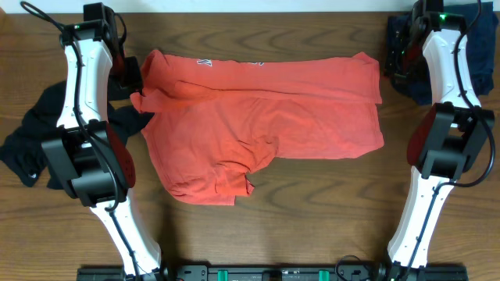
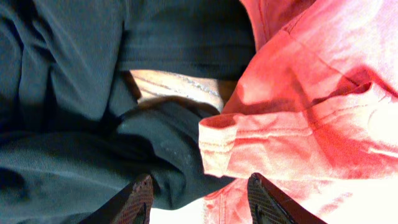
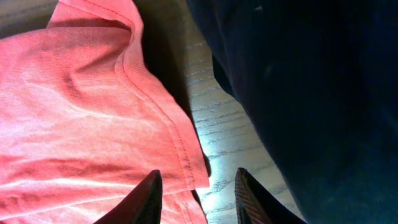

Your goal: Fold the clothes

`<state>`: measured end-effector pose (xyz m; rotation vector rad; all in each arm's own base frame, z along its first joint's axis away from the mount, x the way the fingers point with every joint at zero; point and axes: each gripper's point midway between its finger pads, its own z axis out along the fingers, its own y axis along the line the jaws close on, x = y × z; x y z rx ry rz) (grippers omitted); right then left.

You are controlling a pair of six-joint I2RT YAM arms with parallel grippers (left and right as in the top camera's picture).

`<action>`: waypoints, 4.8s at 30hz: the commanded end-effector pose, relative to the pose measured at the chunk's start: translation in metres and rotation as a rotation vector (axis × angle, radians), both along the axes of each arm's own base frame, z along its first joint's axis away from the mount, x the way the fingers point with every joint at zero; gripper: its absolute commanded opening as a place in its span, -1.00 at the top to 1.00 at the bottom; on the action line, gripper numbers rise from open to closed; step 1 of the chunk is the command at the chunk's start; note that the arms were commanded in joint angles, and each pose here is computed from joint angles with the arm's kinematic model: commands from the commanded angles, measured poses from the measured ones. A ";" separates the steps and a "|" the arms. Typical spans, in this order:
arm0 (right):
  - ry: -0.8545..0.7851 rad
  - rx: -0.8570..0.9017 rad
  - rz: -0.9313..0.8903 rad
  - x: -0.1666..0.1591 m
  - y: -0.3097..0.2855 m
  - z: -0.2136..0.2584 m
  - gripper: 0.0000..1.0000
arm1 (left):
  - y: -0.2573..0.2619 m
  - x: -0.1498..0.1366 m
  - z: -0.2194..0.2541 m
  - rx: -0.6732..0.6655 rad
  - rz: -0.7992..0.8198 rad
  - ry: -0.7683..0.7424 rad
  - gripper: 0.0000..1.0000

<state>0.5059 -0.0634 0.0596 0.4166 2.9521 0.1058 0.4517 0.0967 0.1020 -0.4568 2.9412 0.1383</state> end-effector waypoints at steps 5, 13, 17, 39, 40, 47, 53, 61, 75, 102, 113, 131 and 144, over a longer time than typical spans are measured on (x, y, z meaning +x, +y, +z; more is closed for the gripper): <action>-0.192 0.026 0.011 0.012 0.008 0.088 0.23 | 0.003 0.003 0.077 0.024 0.035 -0.173 -0.04; -0.349 0.040 0.061 -0.039 0.038 0.208 0.13 | -0.015 -0.048 0.228 0.038 0.013 -0.525 -0.13; -0.367 0.043 0.102 -0.078 0.060 0.245 0.05 | -0.037 -0.085 0.276 -0.020 -0.031 -0.646 -0.14; -0.045 0.041 0.037 -0.167 0.086 0.190 0.15 | -0.114 -0.169 0.098 -0.274 -0.082 -0.082 -0.11; -0.027 0.043 0.037 -0.167 0.087 0.179 0.15 | -0.127 -0.172 0.086 -0.307 -0.110 -0.056 -0.11; 0.037 0.084 0.035 -0.164 0.094 0.122 0.09 | -0.181 -0.204 0.029 -0.325 -0.295 0.079 0.06; 0.054 0.097 0.040 -0.165 0.096 0.102 0.03 | -0.213 -0.239 -0.019 -0.313 -0.445 0.162 0.05; 0.049 0.096 0.048 -0.164 0.096 0.102 0.02 | -0.239 -0.263 -0.065 -0.323 -0.581 0.155 0.03; 0.041 0.095 0.071 -0.162 0.104 0.102 0.02 | -0.249 -0.275 -0.097 -0.295 -0.744 0.125 -0.18; 0.049 0.093 0.089 -0.165 0.104 0.102 0.05 | -0.224 -0.255 -0.074 -0.171 -0.636 0.191 0.88; 0.085 0.095 0.069 -0.173 0.105 0.099 0.09 | -0.215 -0.212 0.055 -0.170 -0.591 -0.197 0.88; 0.169 0.083 0.017 -0.201 0.102 0.000 0.20 | -0.149 -0.187 0.069 -0.014 -0.320 -0.289 0.88; 0.068 -0.195 -0.061 -0.185 0.053 -0.021 0.22 | -0.132 -0.183 0.065 -0.004 -0.257 -0.283 0.88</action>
